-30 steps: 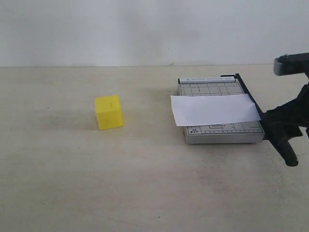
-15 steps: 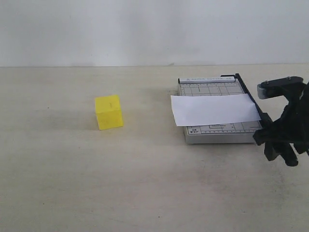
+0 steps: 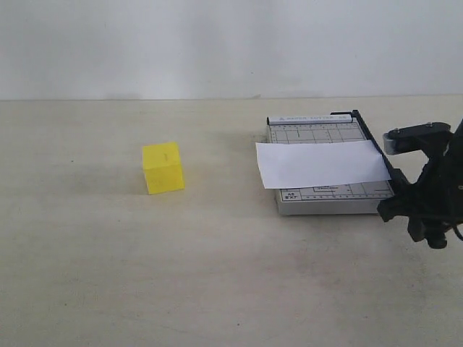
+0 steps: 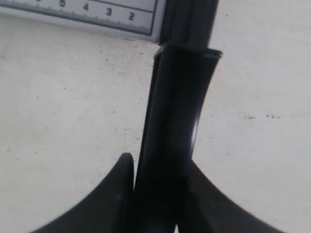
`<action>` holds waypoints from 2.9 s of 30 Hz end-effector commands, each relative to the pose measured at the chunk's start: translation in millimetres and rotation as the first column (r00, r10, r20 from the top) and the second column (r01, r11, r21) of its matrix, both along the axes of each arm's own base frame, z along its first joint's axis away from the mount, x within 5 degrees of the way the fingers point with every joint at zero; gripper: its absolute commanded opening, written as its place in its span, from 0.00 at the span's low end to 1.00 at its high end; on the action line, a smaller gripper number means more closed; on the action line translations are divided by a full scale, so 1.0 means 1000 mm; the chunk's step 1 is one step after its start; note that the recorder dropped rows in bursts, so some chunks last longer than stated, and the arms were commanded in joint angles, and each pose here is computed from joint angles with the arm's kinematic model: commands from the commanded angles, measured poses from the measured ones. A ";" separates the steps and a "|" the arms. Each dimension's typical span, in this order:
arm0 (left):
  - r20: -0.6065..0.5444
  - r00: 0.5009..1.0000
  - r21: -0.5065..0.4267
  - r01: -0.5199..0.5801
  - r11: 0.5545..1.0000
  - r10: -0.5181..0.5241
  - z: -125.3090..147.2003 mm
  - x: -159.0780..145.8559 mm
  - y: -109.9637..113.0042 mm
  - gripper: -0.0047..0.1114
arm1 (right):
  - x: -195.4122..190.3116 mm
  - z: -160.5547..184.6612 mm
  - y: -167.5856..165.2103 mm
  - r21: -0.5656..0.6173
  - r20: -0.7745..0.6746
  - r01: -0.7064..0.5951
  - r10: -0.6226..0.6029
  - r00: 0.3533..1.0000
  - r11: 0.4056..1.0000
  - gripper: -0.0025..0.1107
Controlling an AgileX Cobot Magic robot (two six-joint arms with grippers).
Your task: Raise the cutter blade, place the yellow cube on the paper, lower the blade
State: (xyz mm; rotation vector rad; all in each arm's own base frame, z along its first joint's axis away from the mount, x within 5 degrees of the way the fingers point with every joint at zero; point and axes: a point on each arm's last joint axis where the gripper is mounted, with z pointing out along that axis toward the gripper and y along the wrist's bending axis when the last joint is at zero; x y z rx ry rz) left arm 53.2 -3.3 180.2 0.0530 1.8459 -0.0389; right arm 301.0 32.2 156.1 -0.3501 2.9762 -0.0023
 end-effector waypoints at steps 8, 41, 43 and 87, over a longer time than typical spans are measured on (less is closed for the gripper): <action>0.020 1.000 -0.017 -0.005 1.000 0.006 0.002 0.000 0.000 0.08 | 0.007 0.086 0.001 0.010 0.350 -0.049 0.042 0.936 0.999 0.05; 0.020 1.000 -0.017 -0.005 1.000 0.006 0.002 0.000 0.000 0.08 | 0.007 0.157 0.002 -0.082 0.597 -0.169 0.184 0.781 0.982 0.60; 0.020 1.000 -0.017 -0.005 1.000 0.006 0.002 0.000 0.000 0.08 | 0.003 0.174 0.000 -0.095 0.642 -0.155 0.179 0.745 0.983 0.59; 0.020 1.000 -0.017 -0.005 1.000 0.006 0.002 0.000 0.000 0.08 | -0.276 0.120 -0.017 0.249 0.929 -0.189 -0.178 0.326 0.950 0.02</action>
